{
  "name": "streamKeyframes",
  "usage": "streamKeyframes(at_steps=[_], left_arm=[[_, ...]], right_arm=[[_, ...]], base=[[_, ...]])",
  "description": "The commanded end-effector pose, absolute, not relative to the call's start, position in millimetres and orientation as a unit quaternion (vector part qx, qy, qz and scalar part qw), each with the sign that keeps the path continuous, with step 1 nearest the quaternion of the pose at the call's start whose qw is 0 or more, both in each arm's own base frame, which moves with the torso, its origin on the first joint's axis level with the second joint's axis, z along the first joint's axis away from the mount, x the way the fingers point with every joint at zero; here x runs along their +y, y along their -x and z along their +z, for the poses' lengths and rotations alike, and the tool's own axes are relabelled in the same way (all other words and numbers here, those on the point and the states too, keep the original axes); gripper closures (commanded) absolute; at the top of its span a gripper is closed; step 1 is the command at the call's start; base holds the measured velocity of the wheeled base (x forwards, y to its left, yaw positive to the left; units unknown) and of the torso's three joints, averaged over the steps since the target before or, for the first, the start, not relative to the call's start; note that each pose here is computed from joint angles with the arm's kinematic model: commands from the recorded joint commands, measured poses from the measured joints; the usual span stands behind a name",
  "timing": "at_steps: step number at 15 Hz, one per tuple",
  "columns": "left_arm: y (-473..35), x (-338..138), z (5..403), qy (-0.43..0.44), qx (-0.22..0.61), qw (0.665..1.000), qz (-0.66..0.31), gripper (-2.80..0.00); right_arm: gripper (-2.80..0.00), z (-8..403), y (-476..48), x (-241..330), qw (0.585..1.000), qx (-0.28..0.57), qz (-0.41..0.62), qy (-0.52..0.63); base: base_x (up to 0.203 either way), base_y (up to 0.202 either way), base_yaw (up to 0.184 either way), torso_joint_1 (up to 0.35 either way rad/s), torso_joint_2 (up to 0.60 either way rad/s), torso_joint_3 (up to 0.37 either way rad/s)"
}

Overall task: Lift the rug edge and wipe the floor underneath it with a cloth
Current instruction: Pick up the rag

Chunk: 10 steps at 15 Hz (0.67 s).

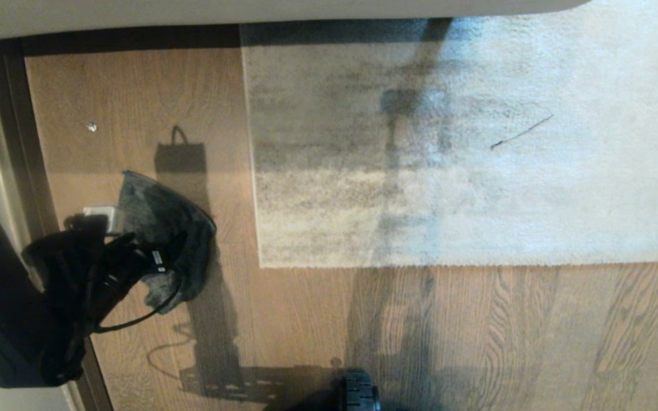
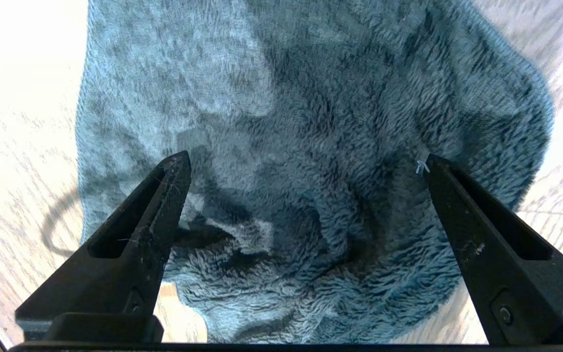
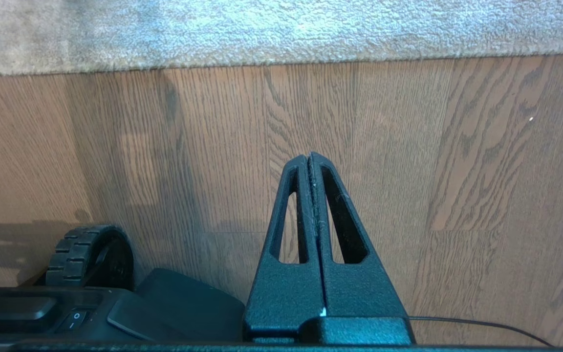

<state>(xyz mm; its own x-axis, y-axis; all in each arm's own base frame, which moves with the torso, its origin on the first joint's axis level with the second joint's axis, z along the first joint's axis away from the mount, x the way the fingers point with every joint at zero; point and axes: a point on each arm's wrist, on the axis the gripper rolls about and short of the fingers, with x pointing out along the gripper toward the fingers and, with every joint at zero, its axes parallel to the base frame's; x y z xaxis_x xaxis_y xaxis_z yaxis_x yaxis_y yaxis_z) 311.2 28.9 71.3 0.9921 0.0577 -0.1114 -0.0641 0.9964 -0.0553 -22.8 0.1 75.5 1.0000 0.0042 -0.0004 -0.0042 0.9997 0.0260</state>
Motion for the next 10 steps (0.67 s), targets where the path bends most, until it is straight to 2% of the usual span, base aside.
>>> streamKeyframes(at_steps=[1,10], left_arm=[[-313.5,29.5,72.0,0.029,0.037,0.998,0.031,-2.8],[-320.6,30.3,64.6,0.028,0.042,0.998,0.032,-2.8]], right_arm=[[0.0,75.5,22.8,0.1,1.0,0.0,0.002,-0.013],[0.0,75.9,22.9,0.1,1.0,-0.001,0.002,-0.013]], base=[[0.0,0.0,0.0,0.0,0.0,0.0],[0.0,0.0,0.0,0.0,0.0,0.0]])
